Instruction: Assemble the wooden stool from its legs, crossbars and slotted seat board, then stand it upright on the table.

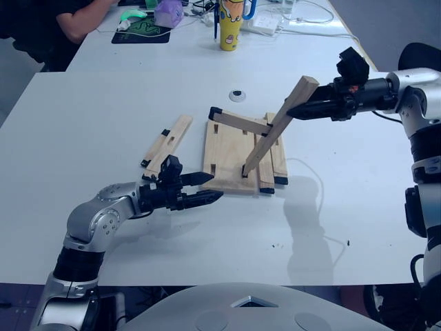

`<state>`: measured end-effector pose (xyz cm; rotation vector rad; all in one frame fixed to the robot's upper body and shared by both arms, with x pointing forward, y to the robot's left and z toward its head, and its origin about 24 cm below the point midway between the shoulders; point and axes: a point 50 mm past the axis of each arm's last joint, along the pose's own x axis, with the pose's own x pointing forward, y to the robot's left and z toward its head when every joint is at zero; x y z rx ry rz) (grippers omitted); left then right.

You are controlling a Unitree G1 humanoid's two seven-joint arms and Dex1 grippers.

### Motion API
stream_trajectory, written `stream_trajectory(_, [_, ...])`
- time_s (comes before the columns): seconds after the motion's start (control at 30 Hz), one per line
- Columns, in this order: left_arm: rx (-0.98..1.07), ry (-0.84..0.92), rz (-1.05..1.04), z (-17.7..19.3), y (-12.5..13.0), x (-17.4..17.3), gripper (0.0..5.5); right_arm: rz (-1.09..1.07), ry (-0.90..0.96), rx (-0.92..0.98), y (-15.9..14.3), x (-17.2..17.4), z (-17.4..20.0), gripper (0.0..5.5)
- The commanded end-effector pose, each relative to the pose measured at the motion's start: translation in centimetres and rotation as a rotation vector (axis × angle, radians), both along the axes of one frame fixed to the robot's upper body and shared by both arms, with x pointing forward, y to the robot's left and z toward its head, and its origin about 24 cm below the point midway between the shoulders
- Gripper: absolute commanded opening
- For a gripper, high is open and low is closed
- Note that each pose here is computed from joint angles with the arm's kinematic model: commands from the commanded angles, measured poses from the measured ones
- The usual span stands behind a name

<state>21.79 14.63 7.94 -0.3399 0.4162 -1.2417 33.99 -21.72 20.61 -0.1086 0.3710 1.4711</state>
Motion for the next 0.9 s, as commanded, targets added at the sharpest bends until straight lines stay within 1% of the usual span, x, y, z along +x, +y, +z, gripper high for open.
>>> stream_trajectory(0.03, [0.016, -0.006, 0.0, 0.0, -0.1, 0.1, 3.61, 0.066, -0.033, -0.171, 1.0, 0.0, -0.2, 2.07])
stream_trajectory(0.23, [0.033, -0.011, 0.02, -0.5, -0.2, -0.2, 3.61, 0.116, -0.027, -0.24, 1.0, -1.0, -1.3, 2.07])
stream_trajectory(0.33, [0.034, -0.025, 0.038, -0.6, -0.7, -0.5, 3.61, 0.06, 0.029, -0.271, 0.0, -2.4, -3.6, 2.07])
stream_trajectory(0.4, [0.027, -0.028, 0.049, -0.6, -1.0, -0.6, 3.61, 0.02, 0.038, -0.268, -0.1, -3.4, -4.7, 2.07])
stream_trajectory(0.5, [0.024, -0.028, 0.054, -0.7, -1.1, -0.7, 3.61, -0.015, 0.028, -0.259, 0.2, -4.0, -4.9, 2.07])
stream_trajectory(0.63, [0.032, -0.039, 0.079, -1.0, -1.8, -0.6, 3.61, -0.076, 0.003, -0.237, 1.2, -6.6, -5.6, 2.07])
stream_trajectory(0.7, [0.054, -0.067, 0.122, -1.2, -1.9, -0.1, 3.61, -0.099, 0.009, -0.201, 1.5, -6.5, -5.6, 2.07])
stream_trajectory(0.83, [0.082, -0.121, 0.214, -1.5, -2.3, 1.0, 3.61, -0.169, 0.009, -0.115, 1.9, -5.3, -5.7, 2.07])
stream_trajectory(0.9, [0.125, -0.142, 0.242, -2.0, -2.2, 1.5, 3.61, -0.162, 0.023, -0.096, 1.8, -5.8, -6.3, 2.07])
